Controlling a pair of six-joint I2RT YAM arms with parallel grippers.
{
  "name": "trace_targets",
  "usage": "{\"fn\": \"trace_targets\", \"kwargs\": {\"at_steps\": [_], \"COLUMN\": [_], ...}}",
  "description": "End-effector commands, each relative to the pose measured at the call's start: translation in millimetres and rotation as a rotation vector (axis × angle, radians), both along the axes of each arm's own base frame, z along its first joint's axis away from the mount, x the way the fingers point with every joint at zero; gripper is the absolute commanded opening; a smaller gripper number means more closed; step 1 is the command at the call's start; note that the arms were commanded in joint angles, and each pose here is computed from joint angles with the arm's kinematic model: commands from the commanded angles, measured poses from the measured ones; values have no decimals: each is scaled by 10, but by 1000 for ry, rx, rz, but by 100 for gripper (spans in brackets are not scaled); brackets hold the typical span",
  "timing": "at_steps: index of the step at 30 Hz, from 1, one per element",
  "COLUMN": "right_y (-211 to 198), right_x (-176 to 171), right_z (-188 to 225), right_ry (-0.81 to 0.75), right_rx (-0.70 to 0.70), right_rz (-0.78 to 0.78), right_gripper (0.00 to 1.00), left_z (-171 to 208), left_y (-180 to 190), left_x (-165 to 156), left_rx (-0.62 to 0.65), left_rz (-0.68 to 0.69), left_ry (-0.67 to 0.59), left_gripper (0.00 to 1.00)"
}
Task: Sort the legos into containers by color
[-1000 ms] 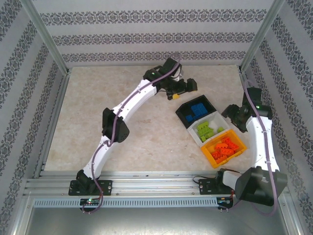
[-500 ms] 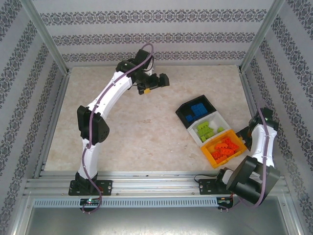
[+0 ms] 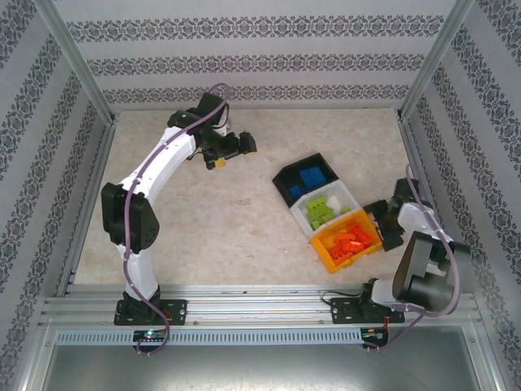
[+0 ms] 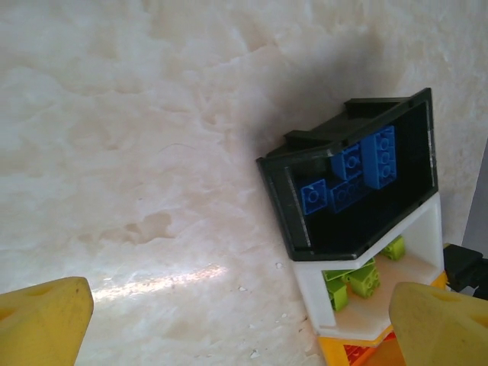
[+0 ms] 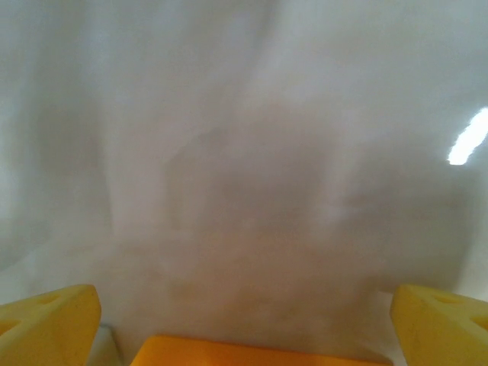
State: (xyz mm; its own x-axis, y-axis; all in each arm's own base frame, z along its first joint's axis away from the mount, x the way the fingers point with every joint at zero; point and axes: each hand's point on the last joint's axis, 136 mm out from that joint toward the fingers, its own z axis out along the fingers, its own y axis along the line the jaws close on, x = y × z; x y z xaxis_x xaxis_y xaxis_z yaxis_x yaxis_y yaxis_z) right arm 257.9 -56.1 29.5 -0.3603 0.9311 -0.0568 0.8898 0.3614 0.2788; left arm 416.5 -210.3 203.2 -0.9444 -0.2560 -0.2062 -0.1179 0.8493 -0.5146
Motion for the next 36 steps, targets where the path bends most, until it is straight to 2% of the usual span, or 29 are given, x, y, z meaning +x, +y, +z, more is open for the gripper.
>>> {"fn": "trace_targets", "kwargs": {"at_steps": [1,4,7,10,13,17,20,25,27,29,32,36], "right_y": [361,716,917,890,678,582,673,707,669,605,561,456], "right_x": [530,908,1184,1353,1541,1846,2007,2097,2121,2119,2138,2121], "right_z": [46,91,144,165,211,342,431,529,599,635,601,592], "right_ry": [-117,-149,-158,-146,-164,-277,-374,-499,-533,-537,-536,-469], "right_rx": [99,148,119,55,-86,-234,-268,-209,-233,-330,-285,-343], "right_rz": [33,142,260,346,448,644,808,831,839,865,847,860], "right_gripper": [98,97,98,98,98,98,98,98,98,98,98,98], "left_z": [80,-4,-127,-238,-360,-501,-606,-684,-683,-678,-668,-728], "left_y": [204,397,654,941,1230,1525,1672,1956,2057,2122,2289,2416], "left_x": [37,-2,-18,-24,-20,10,61,125,135,148,118,90], "left_rx": [-24,-8,37,71,85,82,81,217,276,327,423,522], "left_rz": [63,93,114,152,208,282,304,334,340,331,361,338], "left_ry": [-47,-42,-51,-55,-59,-77,-86,-174,-238,-328,-414,-386], "left_gripper": [100,100,100,100,100,100,100,100,100,100,100,100]}}
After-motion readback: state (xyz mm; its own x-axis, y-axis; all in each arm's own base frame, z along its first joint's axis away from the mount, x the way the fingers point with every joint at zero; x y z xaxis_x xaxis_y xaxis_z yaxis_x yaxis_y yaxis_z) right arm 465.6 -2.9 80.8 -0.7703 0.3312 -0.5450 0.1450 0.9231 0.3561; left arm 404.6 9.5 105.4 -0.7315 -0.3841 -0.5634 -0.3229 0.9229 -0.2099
